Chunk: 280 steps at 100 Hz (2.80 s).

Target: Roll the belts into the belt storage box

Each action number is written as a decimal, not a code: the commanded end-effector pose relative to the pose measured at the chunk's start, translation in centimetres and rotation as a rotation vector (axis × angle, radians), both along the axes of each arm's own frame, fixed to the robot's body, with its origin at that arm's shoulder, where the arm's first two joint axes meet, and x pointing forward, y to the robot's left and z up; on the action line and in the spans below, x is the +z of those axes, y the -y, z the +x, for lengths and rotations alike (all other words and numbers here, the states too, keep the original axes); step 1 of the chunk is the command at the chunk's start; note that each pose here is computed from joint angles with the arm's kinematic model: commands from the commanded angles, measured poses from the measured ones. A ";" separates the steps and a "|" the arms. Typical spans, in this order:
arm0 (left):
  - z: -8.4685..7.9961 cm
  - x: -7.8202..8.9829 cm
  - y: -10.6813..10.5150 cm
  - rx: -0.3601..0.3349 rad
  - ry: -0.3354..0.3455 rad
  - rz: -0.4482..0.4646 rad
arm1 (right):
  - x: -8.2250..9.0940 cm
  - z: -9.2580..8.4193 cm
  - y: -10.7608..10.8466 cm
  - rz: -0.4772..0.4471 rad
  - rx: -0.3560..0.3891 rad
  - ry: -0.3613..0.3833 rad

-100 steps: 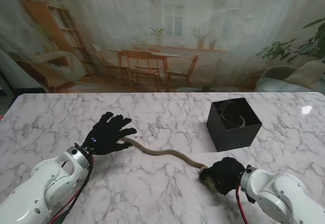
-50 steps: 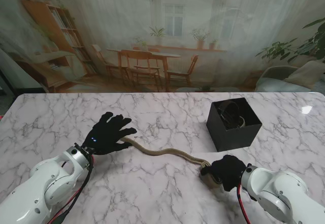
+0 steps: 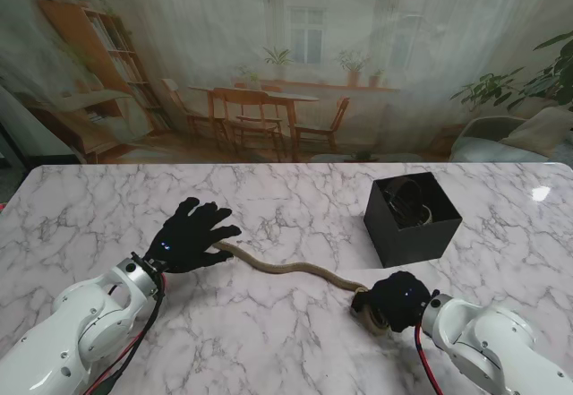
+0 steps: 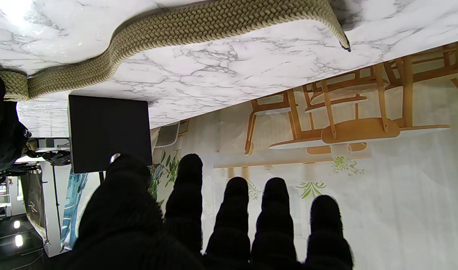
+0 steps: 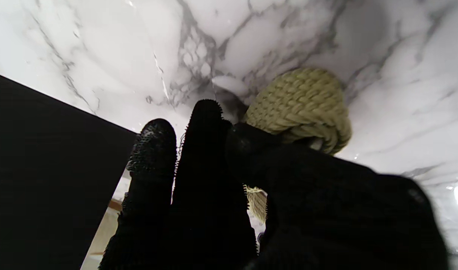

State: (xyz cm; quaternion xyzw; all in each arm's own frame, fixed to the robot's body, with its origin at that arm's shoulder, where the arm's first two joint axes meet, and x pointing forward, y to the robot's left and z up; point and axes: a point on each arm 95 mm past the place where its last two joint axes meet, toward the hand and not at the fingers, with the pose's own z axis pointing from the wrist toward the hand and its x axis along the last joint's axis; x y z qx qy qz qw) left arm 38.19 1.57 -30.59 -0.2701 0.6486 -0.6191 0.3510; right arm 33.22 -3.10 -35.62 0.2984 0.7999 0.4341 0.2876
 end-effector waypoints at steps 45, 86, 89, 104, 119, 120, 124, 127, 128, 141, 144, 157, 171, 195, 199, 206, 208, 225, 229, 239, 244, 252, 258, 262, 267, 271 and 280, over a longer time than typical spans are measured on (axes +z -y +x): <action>0.0 -0.2 0.1 -0.002 -0.009 0.005 | -1.1 -0.3 0.0 0.071 -0.003 0.069; 0.0 -0.2 0.2 -0.004 -0.009 0.005 | -1.8 -0.3 -0.4 0.174 -0.055 0.035; 0.0 -0.2 0.2 -0.004 -0.009 0.005 | -1.8 -0.3 -0.4 0.174 -0.056 0.037; 0.0 -0.2 0.2 -0.004 -0.008 0.005 | -1.9 -0.2 -0.4 0.181 -0.056 0.059; 0.0 -0.2 0.2 -0.006 -0.011 0.003 | -2.0 0.0 -0.4 0.174 -0.043 0.104; 0.0 -0.2 0.2 -0.006 -0.011 0.003 | -2.0 0.0 -0.4 0.175 -0.043 0.104; 0.0 -0.2 0.2 -0.006 -0.011 0.003 | -2.1 0.1 -0.4 0.180 -0.043 0.106; 0.0 -0.2 0.2 -0.006 -0.011 0.003 | -2.1 0.1 -0.4 0.186 -0.041 0.111; 0.0 -0.2 0.2 -0.006 -0.011 0.003 | -2.1 0.1 -0.4 0.187 -0.041 0.113; 0.0 -0.2 0.2 -0.006 -0.009 0.005 | -2.3 0.2 -0.5 0.206 -0.039 0.121; 0.0 -0.2 0.2 -0.006 -0.010 0.004 | -2.3 0.2 -0.5 0.209 -0.043 0.118; 0.0 -0.2 0.1 -0.005 -0.008 0.003 | -2.4 0.2 -0.6 0.227 -0.053 0.112; 0.0 -0.2 0.1 -0.005 -0.008 0.001 | -2.2 0.2 -0.8 0.246 -0.055 0.099; 0.0 -0.2 0.1 -0.005 -0.007 0.002 | -1.7 0.2 -0.7 0.229 -0.046 0.071; 0.0 -0.2 0.1 -0.005 -0.005 0.004 | -1.6 0.2 -0.6 0.227 -0.040 0.073; 0.0 -0.2 0.1 -0.004 -0.007 0.003 | -1.4 0.2 -0.5 0.208 -0.038 0.058; 0.0 -0.2 0.2 -0.004 -0.007 0.003 | -1.3 0.2 -0.5 0.206 -0.039 0.048; 0.0 -0.2 0.2 -0.002 -0.007 0.002 | -0.7 -0.1 -0.3 0.154 -0.031 -0.078; 0.0 -0.1 0.1 -0.002 -0.007 0.002 | -0.4 -0.1 -0.1 0.127 -0.022 -0.103; 0.0 -0.1 0.1 0.000 -0.006 0.001 | 0.0 -0.4 0.0 0.099 -0.020 -0.145; 0.0 -0.1 0.1 0.001 -0.005 0.000 | 0.3 -0.6 0.0 0.086 -0.021 -0.161; 0.0 -0.1 0.1 0.001 -0.004 0.000 | 0.6 -0.7 0.1 0.065 -0.021 -0.167; 0.0 -0.1 0.0 0.001 -0.004 0.000 | 0.7 -0.8 0.1 0.050 -0.019 -0.173; 0.0 -0.1 0.0 0.001 -0.004 0.000 | 0.7 -0.8 0.1 0.052 -0.017 -0.170; 0.0 -0.1 0.0 0.001 -0.004 0.000 | 0.6 -0.8 0.1 0.052 -0.020 -0.175; 0.0 -0.1 0.0 0.001 -0.003 0.000 | 0.6 -0.8 0.1 0.054 -0.022 -0.175; 0.0 -0.1 0.1 0.001 -0.004 0.000 | 0.5 -0.8 0.2 0.043 -0.018 -0.166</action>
